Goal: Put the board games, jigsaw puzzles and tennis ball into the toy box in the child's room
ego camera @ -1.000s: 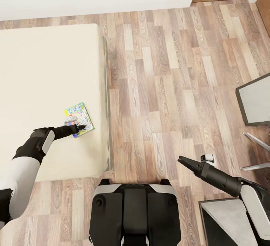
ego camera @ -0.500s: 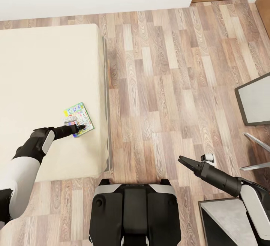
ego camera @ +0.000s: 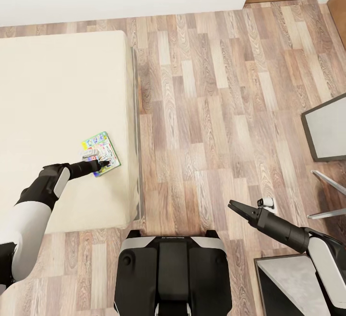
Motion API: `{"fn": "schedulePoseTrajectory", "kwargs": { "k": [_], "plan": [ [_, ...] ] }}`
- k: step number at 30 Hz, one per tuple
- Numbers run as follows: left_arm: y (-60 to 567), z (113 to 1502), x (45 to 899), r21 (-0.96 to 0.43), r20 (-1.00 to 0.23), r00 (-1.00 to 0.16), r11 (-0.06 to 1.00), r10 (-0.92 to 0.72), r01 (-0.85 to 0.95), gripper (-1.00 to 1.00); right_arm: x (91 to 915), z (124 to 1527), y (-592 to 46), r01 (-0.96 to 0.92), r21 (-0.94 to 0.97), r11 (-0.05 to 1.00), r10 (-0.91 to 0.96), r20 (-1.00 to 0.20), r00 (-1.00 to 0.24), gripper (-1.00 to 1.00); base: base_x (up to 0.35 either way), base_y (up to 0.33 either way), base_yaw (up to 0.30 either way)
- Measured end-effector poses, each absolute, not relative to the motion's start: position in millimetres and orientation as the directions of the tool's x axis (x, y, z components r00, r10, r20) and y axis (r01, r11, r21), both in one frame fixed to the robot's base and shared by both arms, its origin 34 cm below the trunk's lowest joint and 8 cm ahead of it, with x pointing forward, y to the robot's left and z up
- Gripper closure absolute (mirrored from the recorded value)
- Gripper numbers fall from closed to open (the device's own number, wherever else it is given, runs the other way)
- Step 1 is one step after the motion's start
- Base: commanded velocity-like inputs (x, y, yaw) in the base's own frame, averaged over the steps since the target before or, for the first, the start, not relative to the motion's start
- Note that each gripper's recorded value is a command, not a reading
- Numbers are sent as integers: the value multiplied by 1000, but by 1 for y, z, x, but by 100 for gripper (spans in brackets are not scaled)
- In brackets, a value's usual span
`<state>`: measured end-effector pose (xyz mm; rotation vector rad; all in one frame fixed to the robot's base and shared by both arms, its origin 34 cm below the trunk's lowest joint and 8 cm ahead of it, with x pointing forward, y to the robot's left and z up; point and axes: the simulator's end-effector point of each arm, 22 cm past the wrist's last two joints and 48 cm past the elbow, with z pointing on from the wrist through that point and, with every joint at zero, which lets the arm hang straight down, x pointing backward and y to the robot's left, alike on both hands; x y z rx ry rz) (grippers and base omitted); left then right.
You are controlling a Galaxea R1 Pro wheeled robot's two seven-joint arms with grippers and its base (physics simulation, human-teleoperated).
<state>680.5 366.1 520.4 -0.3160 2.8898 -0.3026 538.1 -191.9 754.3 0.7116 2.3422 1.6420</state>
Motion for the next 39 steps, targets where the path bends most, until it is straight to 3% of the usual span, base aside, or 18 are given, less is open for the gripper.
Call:
{"fn": "schedulePoseTrajectory", "kwargs": {
  "k": [39],
  "plan": [
    [367,521,681,-226,-194,-953,956,-234,-189,-100,538,754,-192,271,923,272,489,110,-866,-100,0,0,0]
  ]
}}
